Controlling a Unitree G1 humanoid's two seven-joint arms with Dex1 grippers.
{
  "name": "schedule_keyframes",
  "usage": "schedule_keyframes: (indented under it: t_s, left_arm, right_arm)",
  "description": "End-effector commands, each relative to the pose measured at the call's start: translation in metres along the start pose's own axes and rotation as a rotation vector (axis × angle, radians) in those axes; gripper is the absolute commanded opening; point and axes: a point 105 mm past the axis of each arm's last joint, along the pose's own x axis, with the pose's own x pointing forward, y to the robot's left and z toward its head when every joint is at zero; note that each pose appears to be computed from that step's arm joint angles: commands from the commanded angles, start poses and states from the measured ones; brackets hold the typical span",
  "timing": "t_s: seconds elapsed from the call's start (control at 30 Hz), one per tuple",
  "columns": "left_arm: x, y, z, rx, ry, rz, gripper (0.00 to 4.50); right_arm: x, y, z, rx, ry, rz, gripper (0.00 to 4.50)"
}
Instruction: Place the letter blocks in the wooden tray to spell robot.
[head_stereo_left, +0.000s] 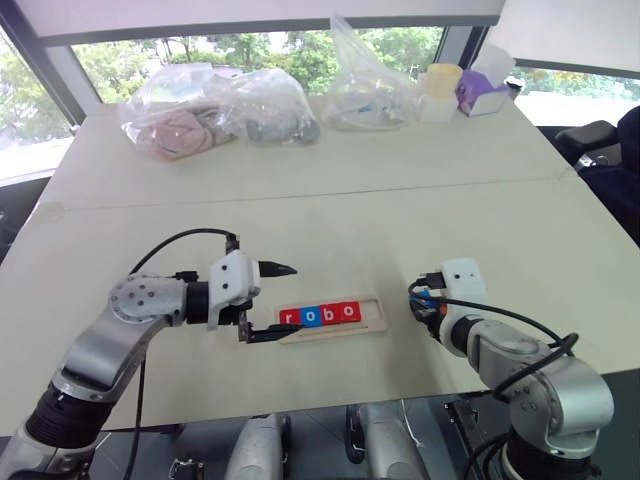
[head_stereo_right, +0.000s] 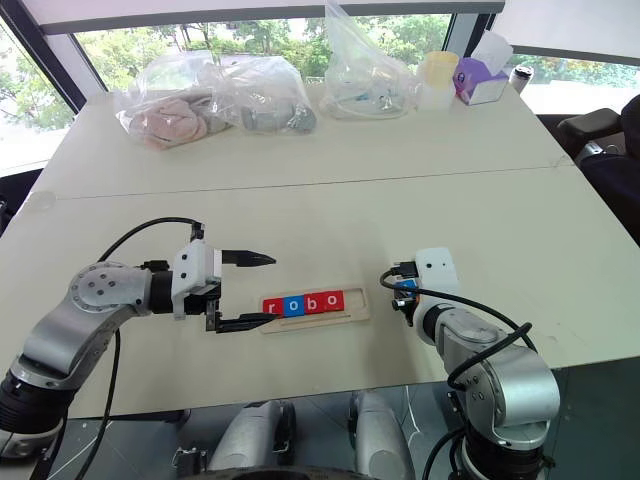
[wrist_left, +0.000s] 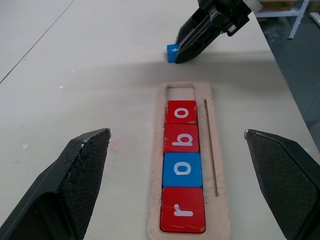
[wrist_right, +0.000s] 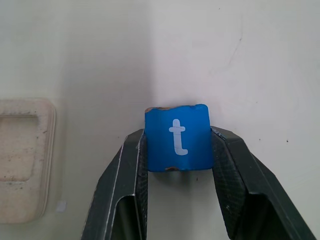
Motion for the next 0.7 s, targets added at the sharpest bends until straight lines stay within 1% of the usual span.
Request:
schedule_keyframes:
  t_s: [0.03,0.1,0.13,0.17,0.2,0.33,0.47,0.53,0.6,0.63,0.7]
  left_arm:
    - [0.0,-0.002,0.007,0.03,-0.015,0.0,4.5]
    - [0.0,-0.002,0.007,0.028,-0.016,0.001,4.5]
    - [0.0,-0.002,0.007,0.028,-0.015,0.0,4.5]
    - [0.0,-0.003,0.007,0.028,-0.015,0.0,4.5]
    - [0.0,-0.003,0.007,0.028,-0.014,0.0,4.5]
    - [0.0,-0.003,0.007,0.026,-0.015,0.0,4.5]
    - [0.001,-0.003,0.008,0.024,-0.019,0.004,4.5]
    - [0.001,-0.003,0.008,0.024,-0.02,0.007,4.5]
    - [0.001,-0.003,0.009,0.022,-0.021,0.009,4.5]
    - [0.001,-0.003,0.009,0.022,-0.021,0.01,4.5]
    - [0.001,-0.003,0.01,0.019,-0.022,0.012,4.5]
  right_arm:
    - [-0.002,-0.005,-0.003,-0.009,0.013,-0.022,2.21]
    - [-0.003,-0.002,-0.001,-0.037,0.011,0.008,3.12]
    - [-0.004,-0.002,0.0,-0.062,0.007,0.023,3.77]
    - [-0.006,-0.001,0.003,-0.093,0.004,0.045,4.16]
    - [-0.007,-0.001,0.005,-0.114,0.003,0.059,4.43]
    - [-0.018,0.001,0.024,-0.285,-0.013,0.194,4.43]
    - [-0.028,-0.001,0.039,-0.523,-0.05,0.406,4.43]
    - [-0.032,-0.002,0.041,-0.614,-0.078,0.515,4.43]
    - [-0.035,-0.005,0.037,-0.712,-0.094,0.63,4.43]
    - [-0.035,-0.009,0.034,-0.721,-0.084,0.668,4.43]
    - [-0.027,-0.021,0.03,-0.755,-0.084,0.689,4.43]
